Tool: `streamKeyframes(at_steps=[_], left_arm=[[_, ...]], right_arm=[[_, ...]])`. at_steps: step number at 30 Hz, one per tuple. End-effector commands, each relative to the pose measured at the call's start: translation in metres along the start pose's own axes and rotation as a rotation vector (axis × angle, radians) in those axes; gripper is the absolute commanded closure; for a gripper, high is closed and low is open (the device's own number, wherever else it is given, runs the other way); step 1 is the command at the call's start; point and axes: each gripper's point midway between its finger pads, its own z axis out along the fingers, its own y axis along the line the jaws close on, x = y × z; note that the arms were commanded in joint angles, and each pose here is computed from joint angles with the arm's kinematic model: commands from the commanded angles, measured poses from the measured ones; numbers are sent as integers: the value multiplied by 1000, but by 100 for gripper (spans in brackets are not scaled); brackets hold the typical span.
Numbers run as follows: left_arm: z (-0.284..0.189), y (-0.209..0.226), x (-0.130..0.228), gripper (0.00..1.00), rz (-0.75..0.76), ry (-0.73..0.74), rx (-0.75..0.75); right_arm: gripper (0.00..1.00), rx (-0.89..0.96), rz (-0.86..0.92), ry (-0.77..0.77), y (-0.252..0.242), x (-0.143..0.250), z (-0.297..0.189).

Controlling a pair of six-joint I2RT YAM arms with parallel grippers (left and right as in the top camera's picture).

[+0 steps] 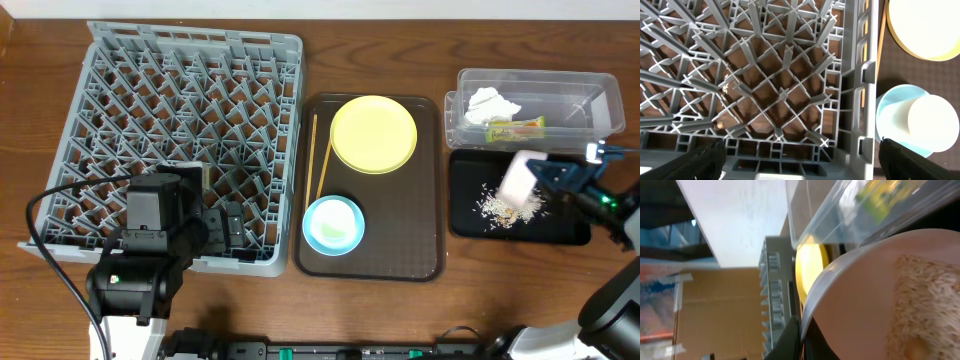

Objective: Sort waste into correct bins and load items into the dishwasher
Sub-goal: 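Carry the bowl over the black tray and tip the rice out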

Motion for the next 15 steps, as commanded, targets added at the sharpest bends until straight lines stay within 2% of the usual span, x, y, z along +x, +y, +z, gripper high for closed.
streamKeyframes(at_steps=[1, 15], left_arm=[[-5, -3, -6, 2, -2, -18, 14], [-5, -3, -6, 2, -2, -18, 14]], right_arm=[[99, -57, 33, -33, 5, -8, -12], [99, -149, 293, -23, 18, -12, -21]])
